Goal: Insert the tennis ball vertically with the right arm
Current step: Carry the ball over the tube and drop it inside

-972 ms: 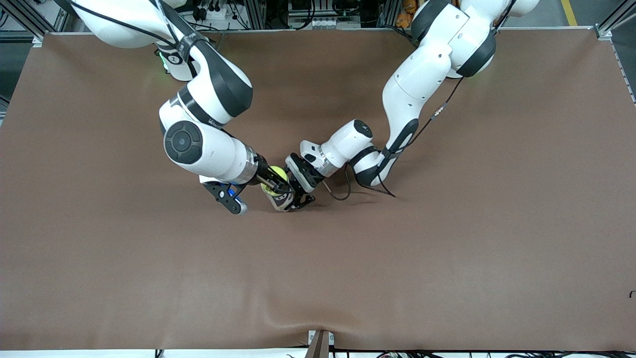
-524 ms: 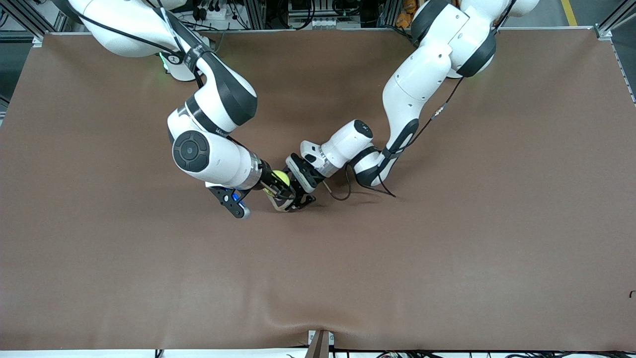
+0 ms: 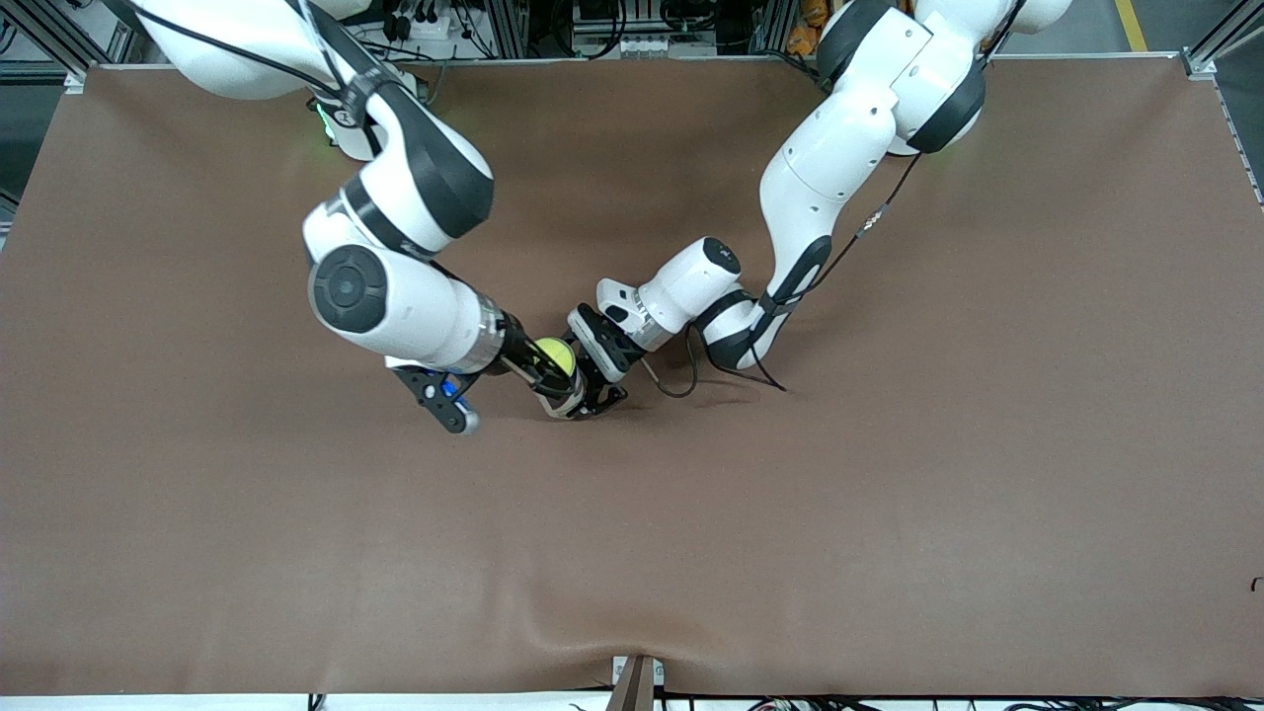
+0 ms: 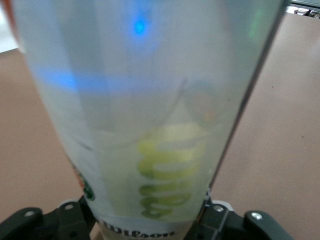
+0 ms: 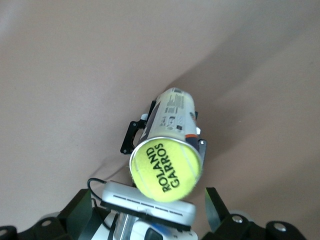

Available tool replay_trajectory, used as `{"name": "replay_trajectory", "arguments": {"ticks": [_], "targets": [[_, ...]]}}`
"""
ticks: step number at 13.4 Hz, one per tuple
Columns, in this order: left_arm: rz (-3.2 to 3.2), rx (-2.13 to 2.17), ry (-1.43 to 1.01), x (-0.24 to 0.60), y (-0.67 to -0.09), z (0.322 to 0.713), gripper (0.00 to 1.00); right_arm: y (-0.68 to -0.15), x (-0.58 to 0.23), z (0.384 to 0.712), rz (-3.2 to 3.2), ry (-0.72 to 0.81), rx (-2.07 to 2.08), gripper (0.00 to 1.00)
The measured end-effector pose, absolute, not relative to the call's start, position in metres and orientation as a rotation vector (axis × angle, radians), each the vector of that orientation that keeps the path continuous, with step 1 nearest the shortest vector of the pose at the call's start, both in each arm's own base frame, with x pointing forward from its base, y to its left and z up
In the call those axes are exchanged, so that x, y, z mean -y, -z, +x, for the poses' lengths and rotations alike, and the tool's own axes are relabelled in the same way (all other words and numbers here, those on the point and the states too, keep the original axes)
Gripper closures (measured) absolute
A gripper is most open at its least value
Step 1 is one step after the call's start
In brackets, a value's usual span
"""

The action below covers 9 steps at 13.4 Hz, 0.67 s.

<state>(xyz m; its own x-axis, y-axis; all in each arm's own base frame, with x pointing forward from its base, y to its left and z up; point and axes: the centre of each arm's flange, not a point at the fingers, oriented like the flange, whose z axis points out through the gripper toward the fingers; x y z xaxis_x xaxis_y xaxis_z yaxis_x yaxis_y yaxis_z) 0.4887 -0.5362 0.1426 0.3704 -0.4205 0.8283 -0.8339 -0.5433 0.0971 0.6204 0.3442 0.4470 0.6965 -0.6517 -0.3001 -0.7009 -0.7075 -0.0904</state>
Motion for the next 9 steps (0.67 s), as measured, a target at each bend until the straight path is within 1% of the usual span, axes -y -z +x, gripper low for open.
{"name": "replay_trajectory", "arguments": {"ticks": [1,2,3,4,5,6,9], "targets": [[2.125,1.081,-1.064,0.536,-0.142,0.488,0.22,-0.463,-0.329,0.627,-2.704,-0.365,-1.107,0.00],[2.126,1.082,-1.063,0.536,-0.141,0.488,0.20,-0.476,-0.314,0.633,-2.699,-0.358,-1.115,0.00],[2.126,1.082,-1.062,0.536,-0.141,0.488,0.19,-0.482,-0.305,0.637,-2.696,-0.355,-1.118,0.00],[2.126,1.082,-1.061,0.536,-0.141,0.488,0.15,-0.480,-0.306,0.635,-2.705,-0.362,-1.112,0.00],[2.126,1.082,-1.061,0.536,-0.141,0.487,0.15,-0.474,-0.315,0.630,-2.729,-0.371,-1.094,0.00],[2.127,1.083,-1.059,0.536,-0.140,0.487,0.08,-0.464,-0.327,0.623,-2.760,-0.383,-1.074,0.00],[2.128,1.083,-1.056,0.536,-0.139,0.486,0.05,-0.430,-0.352,0.607,-2.824,-0.433,-1.033,0.00]]}}
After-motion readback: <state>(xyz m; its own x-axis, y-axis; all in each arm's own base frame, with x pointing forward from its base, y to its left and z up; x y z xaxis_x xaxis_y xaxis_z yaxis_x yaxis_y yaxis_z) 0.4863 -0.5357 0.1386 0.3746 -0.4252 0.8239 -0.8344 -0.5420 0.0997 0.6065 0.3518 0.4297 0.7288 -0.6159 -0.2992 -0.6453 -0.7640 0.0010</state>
